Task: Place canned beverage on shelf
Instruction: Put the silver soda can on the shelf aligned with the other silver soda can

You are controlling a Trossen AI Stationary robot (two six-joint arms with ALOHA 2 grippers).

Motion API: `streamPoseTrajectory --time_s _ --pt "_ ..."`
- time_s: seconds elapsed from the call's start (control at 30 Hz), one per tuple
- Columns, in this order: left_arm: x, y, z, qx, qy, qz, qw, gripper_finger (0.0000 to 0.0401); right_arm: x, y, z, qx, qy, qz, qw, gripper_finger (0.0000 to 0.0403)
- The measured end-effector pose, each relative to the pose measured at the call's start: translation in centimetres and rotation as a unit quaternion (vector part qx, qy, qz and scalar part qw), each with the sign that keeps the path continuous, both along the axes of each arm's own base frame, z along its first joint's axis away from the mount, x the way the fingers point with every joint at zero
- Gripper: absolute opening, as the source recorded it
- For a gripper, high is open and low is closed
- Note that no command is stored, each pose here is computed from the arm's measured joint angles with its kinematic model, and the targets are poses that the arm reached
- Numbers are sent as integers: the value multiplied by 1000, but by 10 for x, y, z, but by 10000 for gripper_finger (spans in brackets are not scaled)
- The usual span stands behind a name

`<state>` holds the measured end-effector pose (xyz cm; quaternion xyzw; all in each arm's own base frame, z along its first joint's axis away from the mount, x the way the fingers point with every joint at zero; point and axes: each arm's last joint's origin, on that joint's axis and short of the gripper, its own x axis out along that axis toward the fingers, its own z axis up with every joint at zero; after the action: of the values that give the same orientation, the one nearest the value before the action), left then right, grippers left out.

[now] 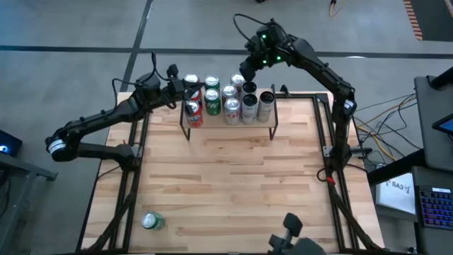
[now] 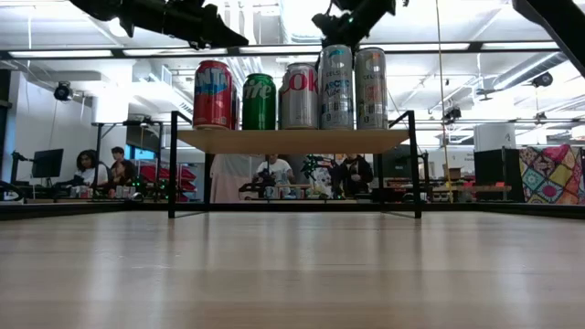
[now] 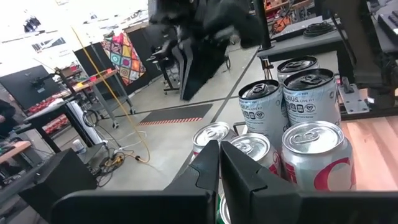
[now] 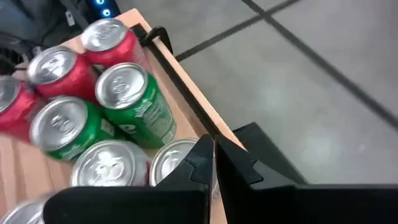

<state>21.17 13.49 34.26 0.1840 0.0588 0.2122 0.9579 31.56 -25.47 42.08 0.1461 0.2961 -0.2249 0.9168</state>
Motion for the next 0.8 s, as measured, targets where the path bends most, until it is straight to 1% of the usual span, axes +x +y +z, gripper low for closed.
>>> streamPoseTrajectory --time_s 0.13,0.27,0.37,0.53,0.67,0.8 --pt "4 1 -3 -13 -1 -5 1000 0 -12 12 19 -41 -7 44 998 9" --pt "17 2 -4 -27 -5 -21 999 0 -18 24 27 -34 -52 131 989 9" --pt "30 1 2 -35 -8 -42 998 0 -19 32 24 -42 -57 156 985 9" --pt "49 7 12 -45 33 -50 997 0 -28 43 17 -67 -66 169 981 9" --pt "65 18 23 -57 77 -48 994 0 -45 57 13 -82 -77 168 979 9" --pt "84 30 31 -42 131 -53 989 0 -64 70 11 -108 -76 132 982 9"
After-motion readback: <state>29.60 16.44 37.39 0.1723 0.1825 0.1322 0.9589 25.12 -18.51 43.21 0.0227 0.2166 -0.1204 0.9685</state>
